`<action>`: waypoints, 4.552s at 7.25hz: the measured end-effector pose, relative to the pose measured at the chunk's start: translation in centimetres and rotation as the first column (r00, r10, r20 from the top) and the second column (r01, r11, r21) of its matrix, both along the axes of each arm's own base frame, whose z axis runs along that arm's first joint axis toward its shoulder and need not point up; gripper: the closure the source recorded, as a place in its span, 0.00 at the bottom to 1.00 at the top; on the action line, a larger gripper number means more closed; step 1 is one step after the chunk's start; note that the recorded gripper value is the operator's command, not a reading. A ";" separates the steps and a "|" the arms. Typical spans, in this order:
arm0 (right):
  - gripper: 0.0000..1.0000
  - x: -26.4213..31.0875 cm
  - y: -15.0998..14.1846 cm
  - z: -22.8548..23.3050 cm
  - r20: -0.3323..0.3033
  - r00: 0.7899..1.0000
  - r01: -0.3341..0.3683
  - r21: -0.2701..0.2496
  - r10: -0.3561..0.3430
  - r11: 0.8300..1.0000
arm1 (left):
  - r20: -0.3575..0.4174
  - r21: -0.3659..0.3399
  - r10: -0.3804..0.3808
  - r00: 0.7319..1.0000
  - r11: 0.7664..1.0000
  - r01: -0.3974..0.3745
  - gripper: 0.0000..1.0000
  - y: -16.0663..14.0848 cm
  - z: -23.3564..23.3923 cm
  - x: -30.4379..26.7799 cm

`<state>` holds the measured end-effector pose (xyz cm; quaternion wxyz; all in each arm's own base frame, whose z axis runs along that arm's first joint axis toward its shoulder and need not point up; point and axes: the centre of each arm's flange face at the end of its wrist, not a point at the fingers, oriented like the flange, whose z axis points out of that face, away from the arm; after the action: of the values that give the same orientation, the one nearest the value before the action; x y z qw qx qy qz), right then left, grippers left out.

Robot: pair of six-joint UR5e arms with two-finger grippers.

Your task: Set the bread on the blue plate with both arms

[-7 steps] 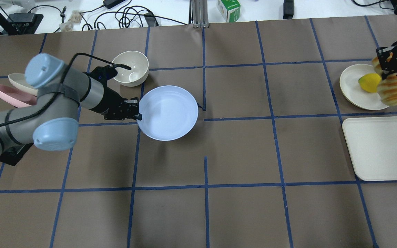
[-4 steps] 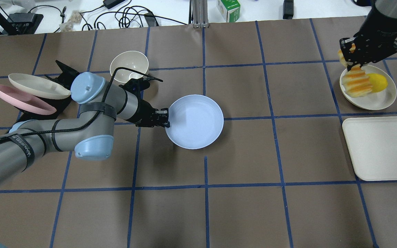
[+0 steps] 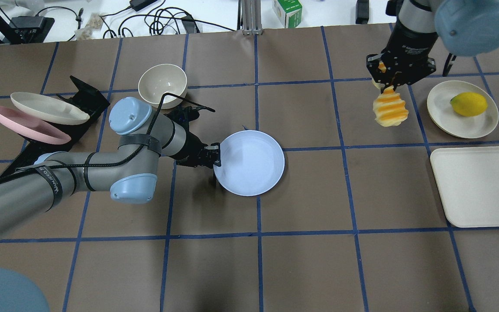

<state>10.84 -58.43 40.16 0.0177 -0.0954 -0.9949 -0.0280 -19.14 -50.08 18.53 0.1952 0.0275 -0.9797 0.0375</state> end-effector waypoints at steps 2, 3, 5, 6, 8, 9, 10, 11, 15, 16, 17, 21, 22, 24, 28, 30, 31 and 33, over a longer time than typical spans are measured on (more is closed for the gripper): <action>1.00 6.3 -0.5 -2.1 0.007 1.000 0.010 -0.035 -0.010 0.999 | 0.021 -0.079 -0.022 1.000 0.997 0.024 0.00 -2.8 4.7 0.4; 1.00 9.5 -0.5 -3.3 0.011 1.000 0.027 -0.048 -0.026 0.998 | 0.078 -0.077 -0.039 0.996 0.996 0.045 0.00 -4.0 7.3 1.4; 1.00 14.5 0.2 -5.6 0.013 0.996 0.084 -0.049 -0.083 0.995 | 0.217 -0.006 -0.058 0.975 0.998 0.061 0.00 -4.9 13.6 4.3; 1.00 16.9 0.7 -6.9 0.010 0.993 0.117 -0.041 -0.117 0.992 | 0.286 0.043 -0.072 0.956 0.997 0.062 0.00 -4.7 17.6 5.8; 1.00 20.4 1.5 -9.3 0.005 0.987 0.158 -0.040 -0.158 0.987 | 0.384 0.058 -0.089 0.919 0.996 0.072 0.00 -3.9 25.5 6.9; 1.00 22.0 2.0 -10.4 0.005 0.987 0.163 -0.041 -0.163 0.986 | 0.397 0.055 -0.098 0.913 0.995 0.083 0.00 -3.0 28.3 6.7; 1.00 23.4 2.3 -11.5 0.010 0.988 0.153 -0.049 -0.153 0.987 | 0.401 0.055 -0.104 0.910 0.995 0.089 0.00 -1.9 30.1 6.5; 1.00 24.6 2.5 -12.7 0.018 0.990 0.138 -0.045 -0.137 0.989 | 0.404 0.055 -0.106 0.909 0.994 0.092 0.00 -1.1 31.0 6.4; 0.82 28.4 4.2 -17.0 0.060 0.997 0.053 0.035 -0.055 0.998 | 0.396 0.058 -0.101 0.913 0.995 0.085 0.00 0.0 31.3 6.8; 0.71 28.4 4.5 -17.7 0.060 0.998 0.022 0.047 -0.025 0.999 | 0.390 0.061 -0.103 0.915 0.994 0.086 0.00 0.1 31.1 6.7; 0.52 28.3 4.8 -18.3 0.059 0.998 -0.003 0.057 0.000 0.998 | 0.389 0.062 -0.104 0.915 0.994 0.086 0.00 0.2 31.1 6.6; 0.00 28.2 4.4 -18.9 0.096 0.995 -0.001 -0.034 0.004 0.999 | 0.388 0.069 -0.096 0.917 0.995 0.075 0.00 0.5 30.5 6.7; 0.00 27.9 4.3 -18.9 0.098 0.995 0.005 -0.047 0.000 0.999 | 0.389 0.068 -0.094 0.917 0.995 0.073 0.00 0.5 30.5 6.8; 0.00 27.2 3.8 -18.4 0.102 0.995 0.015 -0.058 -0.009 0.998 | 0.393 0.068 -0.092 0.915 0.995 0.070 0.00 0.6 30.5 6.8; 0.00 17.4 2.2 -8.7 0.092 0.996 -0.007 -0.064 0.013 0.998 | 0.391 0.062 -0.086 0.916 0.996 0.067 0.00 0.7 30.8 6.8; 0.00 8.5 2.8 -2.7 0.076 0.996 -0.032 -0.043 0.036 0.999 | 0.393 0.062 -0.087 0.916 0.996 0.068 0.00 0.9 31.0 6.7; 0.00 5.4 3.8 0.1 0.046 0.998 -0.034 -0.048 0.036 0.998 | 0.392 0.057 -0.086 0.916 0.996 0.069 0.00 1.1 31.3 6.7; 0.00 2.1 6.1 3.6 -0.005 1.000 -0.014 -0.038 0.014 0.999 | 0.390 0.050 -0.084 0.917 0.996 0.070 0.00 1.6 31.9 6.6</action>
<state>12.96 -52.30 43.75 0.0187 -0.0890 -0.9958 -0.0088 -12.52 -48.46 50.43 -0.0038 -0.0155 -0.9997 0.0172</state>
